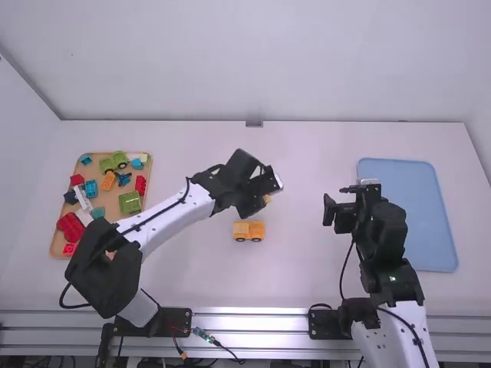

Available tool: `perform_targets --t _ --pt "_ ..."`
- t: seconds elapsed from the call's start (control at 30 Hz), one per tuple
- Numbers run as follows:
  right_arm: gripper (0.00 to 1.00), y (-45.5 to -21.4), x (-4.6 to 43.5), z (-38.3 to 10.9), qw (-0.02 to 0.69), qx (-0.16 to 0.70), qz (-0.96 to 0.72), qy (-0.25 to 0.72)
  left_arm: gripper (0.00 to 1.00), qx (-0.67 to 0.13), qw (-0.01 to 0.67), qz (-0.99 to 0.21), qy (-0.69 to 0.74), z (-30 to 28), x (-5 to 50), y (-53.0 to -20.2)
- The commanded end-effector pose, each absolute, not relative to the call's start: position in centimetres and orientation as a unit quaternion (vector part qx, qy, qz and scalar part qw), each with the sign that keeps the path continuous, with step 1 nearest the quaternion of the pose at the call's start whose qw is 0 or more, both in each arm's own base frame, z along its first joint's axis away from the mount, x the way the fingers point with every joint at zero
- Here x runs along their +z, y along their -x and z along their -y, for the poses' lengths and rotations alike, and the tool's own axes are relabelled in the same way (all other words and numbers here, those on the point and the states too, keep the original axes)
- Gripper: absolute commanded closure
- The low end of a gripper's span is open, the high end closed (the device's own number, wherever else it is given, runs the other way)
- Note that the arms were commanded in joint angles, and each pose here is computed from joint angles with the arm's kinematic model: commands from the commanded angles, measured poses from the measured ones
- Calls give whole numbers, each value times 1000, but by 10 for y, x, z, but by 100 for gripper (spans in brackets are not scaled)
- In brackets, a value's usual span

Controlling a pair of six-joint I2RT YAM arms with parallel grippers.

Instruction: Assemble lego blocks to make yellow taxi

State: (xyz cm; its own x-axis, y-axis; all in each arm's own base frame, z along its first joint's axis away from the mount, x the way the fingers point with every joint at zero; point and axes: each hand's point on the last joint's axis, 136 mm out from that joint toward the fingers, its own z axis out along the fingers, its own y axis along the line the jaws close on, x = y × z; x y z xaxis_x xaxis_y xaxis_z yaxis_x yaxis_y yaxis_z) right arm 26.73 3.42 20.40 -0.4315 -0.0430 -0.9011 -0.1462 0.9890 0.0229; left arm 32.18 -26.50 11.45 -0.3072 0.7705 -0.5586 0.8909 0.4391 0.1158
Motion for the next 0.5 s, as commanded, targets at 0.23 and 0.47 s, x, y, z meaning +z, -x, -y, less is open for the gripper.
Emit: perform_targets --t 0.23,0.47 --pt "1 -234 222 -25 563 28 -825 43 99 -159 244 -734 -614 314 76 -286" --pt "0 -228 228 -26 574 29 -817 45 99 -132 206 -703 -668 331 37 -264"
